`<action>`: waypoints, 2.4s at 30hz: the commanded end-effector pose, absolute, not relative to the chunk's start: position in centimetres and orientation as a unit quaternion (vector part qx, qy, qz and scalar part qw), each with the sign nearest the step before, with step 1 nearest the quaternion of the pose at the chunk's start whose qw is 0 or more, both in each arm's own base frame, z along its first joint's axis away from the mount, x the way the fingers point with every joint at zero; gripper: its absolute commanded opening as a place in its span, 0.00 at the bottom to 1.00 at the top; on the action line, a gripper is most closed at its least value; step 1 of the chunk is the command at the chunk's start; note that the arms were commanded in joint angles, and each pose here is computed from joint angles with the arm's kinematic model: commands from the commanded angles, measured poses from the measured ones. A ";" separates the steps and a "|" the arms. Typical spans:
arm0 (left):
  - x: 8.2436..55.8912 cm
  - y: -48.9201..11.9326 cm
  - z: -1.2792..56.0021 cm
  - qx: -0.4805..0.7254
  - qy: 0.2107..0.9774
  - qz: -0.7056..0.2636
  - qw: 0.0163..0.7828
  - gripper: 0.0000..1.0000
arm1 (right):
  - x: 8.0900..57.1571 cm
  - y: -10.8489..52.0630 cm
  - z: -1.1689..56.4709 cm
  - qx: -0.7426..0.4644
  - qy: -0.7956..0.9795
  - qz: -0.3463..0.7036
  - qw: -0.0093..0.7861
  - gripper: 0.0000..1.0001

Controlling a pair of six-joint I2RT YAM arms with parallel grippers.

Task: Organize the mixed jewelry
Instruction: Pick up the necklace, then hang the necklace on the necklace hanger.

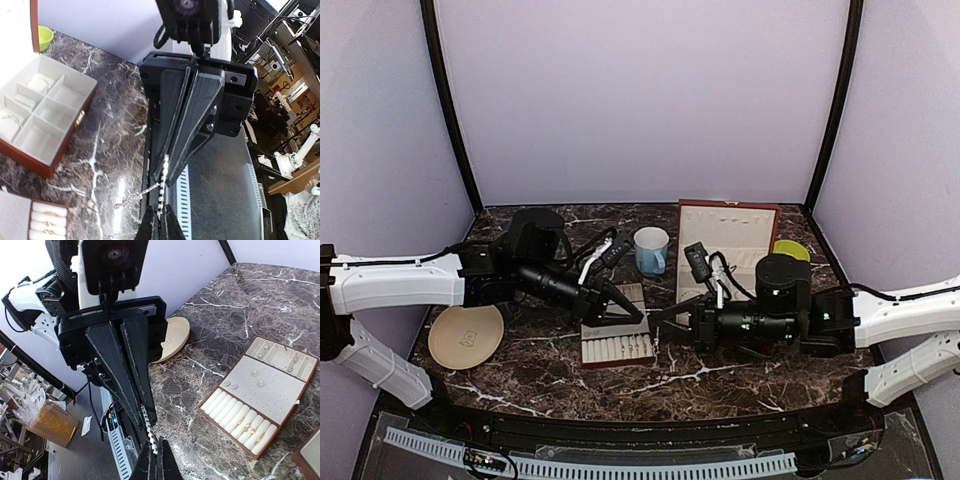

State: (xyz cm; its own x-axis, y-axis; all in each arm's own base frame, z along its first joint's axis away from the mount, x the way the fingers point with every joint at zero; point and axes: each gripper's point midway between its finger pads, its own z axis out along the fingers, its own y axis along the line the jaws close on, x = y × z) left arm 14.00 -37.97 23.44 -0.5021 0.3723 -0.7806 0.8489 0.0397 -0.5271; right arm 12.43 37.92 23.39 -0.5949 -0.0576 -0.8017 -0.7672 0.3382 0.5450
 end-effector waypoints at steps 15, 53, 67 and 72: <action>25.4 -46.2 22.6 0.469 0.674 -0.432 0.373 0.00 | 23.9 29.4 21.1 -0.151 0.854 0.270 0.419 0.00; 39.3 -54.2 23.3 0.420 0.645 -0.383 0.510 0.06 | 36.7 21.7 21.6 -0.080 0.880 0.148 0.445 0.00; 38.5 -55.1 24.5 0.439 0.615 -0.407 0.514 0.10 | 37.4 20.7 21.9 -0.074 0.881 0.146 0.444 0.00; 38.2 -55.2 24.5 0.444 0.612 -0.410 0.511 0.10 | 37.4 20.6 22.4 -0.072 0.879 0.147 0.447 0.00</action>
